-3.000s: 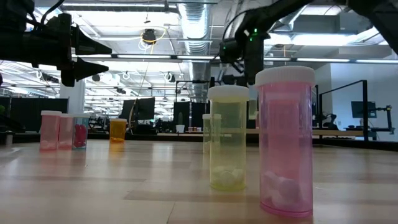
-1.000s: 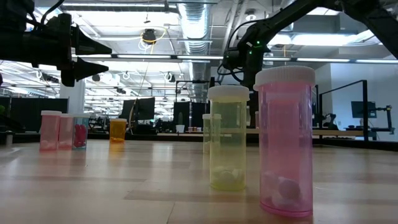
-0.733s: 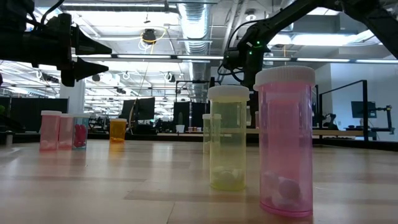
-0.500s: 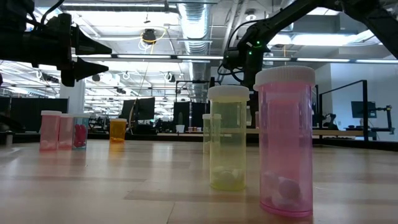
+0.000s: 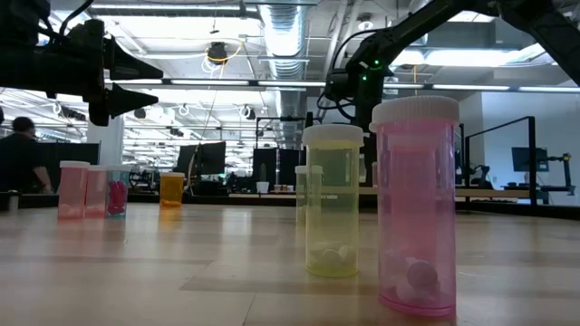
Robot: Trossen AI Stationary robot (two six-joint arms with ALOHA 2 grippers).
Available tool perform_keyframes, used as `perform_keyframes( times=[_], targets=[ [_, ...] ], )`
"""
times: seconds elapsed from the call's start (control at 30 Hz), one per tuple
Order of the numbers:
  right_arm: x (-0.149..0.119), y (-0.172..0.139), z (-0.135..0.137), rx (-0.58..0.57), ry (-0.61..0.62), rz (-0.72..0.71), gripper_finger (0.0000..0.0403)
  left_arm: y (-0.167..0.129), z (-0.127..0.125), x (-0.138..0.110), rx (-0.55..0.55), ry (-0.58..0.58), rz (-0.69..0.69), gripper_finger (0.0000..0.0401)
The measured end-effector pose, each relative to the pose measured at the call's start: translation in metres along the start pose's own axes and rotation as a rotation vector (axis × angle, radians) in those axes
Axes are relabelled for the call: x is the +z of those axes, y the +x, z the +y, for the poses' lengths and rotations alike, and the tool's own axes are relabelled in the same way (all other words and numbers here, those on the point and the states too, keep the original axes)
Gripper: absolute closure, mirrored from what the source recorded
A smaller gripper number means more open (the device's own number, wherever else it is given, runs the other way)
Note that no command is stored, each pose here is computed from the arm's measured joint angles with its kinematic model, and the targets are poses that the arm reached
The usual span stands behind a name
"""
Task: Pick and place medicine bottles onto shelf by color
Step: Put the yellow pill bottle on the shelf
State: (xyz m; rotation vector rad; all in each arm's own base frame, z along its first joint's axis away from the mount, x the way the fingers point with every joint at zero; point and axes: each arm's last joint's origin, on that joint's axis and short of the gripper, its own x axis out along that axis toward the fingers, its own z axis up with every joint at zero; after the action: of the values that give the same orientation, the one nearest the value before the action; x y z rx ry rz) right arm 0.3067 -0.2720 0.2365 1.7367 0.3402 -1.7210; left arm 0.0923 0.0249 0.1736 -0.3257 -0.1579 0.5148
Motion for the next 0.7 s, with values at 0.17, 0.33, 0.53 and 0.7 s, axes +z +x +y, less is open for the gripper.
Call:
perform_keyframes(
  times=[0.17,0.33,0.53,0.7],
  targets=[
    [-0.001,-0.001,-0.004,-0.048,-0.005,0.065,0.0259,0.0,0.0,0.0,0.0,0.0,0.0,0.0089],
    [0.0,-0.008,-0.009,-0.137,-0.008,0.151,0.0259,0.0,0.0,0.0,0.0,0.0,0.0,0.0089],
    [0.002,-0.011,-0.016,-0.22,0.011,0.127,0.0259,0.0,0.0,0.0,0.0,0.0,0.0,0.0089],
    [0.005,-0.005,-0.023,-0.282,0.023,0.113,0.0259,0.0,0.0,0.0,0.0,0.0,0.0,0.0089]
  ],
)
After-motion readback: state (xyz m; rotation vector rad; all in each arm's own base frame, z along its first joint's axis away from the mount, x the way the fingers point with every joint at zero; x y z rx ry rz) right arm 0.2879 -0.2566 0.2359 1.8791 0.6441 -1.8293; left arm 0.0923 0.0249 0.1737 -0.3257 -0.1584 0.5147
